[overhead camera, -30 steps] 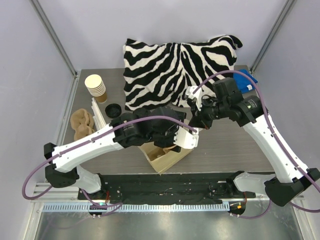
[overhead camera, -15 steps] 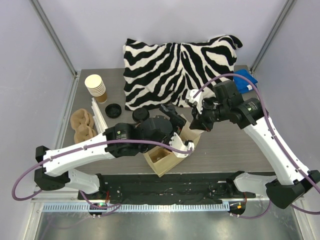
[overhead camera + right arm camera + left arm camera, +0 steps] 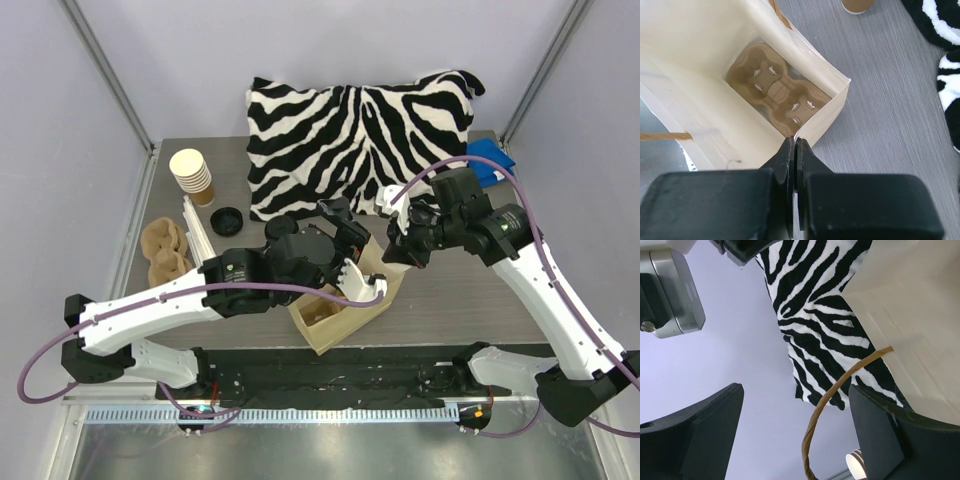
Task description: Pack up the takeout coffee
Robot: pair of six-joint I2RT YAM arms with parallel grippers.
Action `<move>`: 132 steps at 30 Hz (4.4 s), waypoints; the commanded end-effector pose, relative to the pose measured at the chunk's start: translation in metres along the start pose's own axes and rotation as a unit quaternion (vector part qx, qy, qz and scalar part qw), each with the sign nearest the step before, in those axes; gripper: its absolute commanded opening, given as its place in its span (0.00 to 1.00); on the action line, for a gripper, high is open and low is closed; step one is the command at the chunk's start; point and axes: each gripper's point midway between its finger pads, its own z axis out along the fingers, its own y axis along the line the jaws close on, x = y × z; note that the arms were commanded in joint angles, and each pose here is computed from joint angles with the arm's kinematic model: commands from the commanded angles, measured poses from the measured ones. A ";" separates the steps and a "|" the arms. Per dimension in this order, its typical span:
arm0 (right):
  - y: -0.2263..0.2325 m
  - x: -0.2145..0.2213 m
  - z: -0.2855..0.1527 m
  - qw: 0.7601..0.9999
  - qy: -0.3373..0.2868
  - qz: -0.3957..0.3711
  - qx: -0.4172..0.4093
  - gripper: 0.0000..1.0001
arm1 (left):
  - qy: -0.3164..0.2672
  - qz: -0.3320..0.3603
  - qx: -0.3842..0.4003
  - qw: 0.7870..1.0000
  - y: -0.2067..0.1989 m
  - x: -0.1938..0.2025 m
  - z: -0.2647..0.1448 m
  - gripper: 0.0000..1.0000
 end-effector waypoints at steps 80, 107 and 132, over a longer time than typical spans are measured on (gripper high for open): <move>-0.045 0.013 -0.008 0.985 -0.019 0.075 0.154 0.01 | 0.289 -0.749 0.131 0.581 -0.170 0.220 0.109 1.00; -0.046 0.015 -0.005 0.986 -0.016 0.072 0.149 0.01 | 0.325 -0.719 0.143 0.598 -0.199 0.220 0.136 0.77; -0.046 0.016 -0.006 0.986 -0.014 0.069 0.150 0.01 | 0.365 -0.693 0.172 0.597 -0.239 0.223 0.140 0.80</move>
